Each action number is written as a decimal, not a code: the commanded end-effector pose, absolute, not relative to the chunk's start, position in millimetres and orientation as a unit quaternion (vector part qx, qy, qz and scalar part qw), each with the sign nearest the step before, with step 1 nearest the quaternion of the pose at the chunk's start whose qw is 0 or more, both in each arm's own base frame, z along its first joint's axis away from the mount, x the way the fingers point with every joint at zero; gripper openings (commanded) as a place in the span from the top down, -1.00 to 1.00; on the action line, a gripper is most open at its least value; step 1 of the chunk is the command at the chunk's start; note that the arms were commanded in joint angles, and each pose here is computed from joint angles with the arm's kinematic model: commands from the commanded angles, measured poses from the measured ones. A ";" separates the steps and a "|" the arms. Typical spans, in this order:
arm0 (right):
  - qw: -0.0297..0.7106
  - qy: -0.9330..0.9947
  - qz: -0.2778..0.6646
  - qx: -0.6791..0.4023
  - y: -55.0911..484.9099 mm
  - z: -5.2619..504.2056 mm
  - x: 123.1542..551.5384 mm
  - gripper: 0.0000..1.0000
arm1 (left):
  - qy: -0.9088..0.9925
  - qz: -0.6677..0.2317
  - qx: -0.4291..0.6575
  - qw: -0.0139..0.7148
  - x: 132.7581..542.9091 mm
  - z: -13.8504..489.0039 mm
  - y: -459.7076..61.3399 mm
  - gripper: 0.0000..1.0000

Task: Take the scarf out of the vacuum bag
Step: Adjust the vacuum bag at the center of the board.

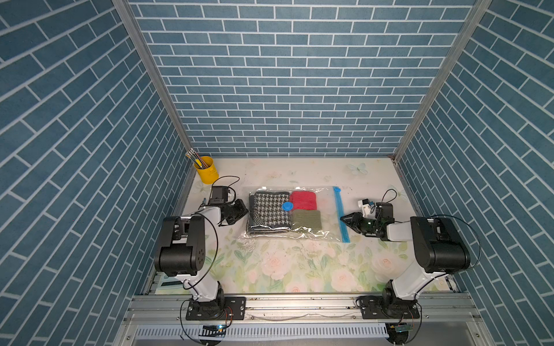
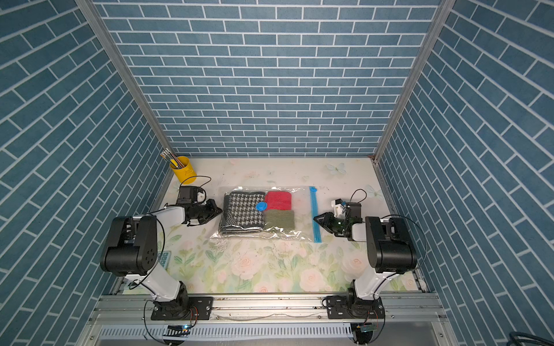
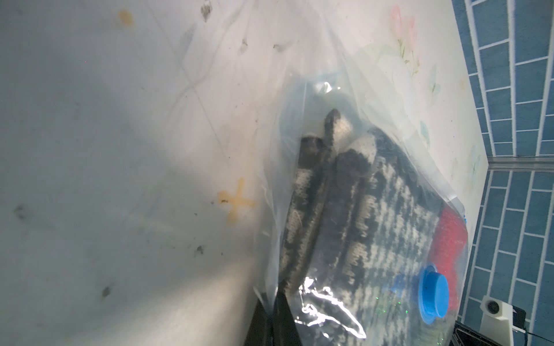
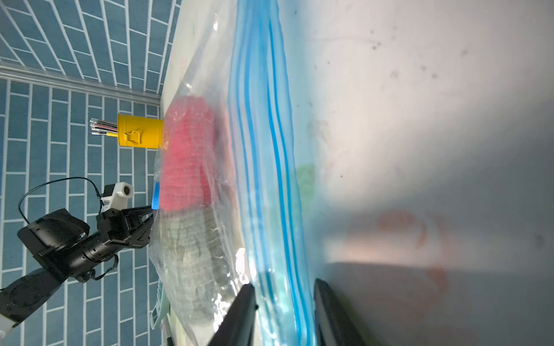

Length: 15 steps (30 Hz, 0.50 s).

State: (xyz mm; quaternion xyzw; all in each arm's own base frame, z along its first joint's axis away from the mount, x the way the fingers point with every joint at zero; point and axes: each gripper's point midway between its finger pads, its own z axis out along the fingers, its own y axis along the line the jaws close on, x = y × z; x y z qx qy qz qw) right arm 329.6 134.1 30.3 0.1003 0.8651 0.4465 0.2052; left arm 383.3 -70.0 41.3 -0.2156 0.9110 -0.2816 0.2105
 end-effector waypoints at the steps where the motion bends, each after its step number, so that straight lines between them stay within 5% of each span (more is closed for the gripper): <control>1: 0.186 0.866 0.452 0.108 137.7 21.6 321.8 0.55 | 0.916 -0.273 -0.208 0.206 385.3 39.5 -71.2 1.00; 6: 0.187 0.859 0.464 0.108 140.0 22.9 322.1 0.95 | 0.918 -0.271 -0.205 0.203 384.8 38.0 -73.8 1.00; 10: 0.187 0.858 0.466 0.110 140.3 21.8 322.3 1.00 | 0.925 -0.261 -0.197 0.196 382.3 33.8 -79.2 1.00; 15: 0.173 0.869 0.449 0.117 137.0 15.1 318.4 0.40 | 0.926 -0.252 -0.195 0.200 381.6 35.9 -77.0 1.00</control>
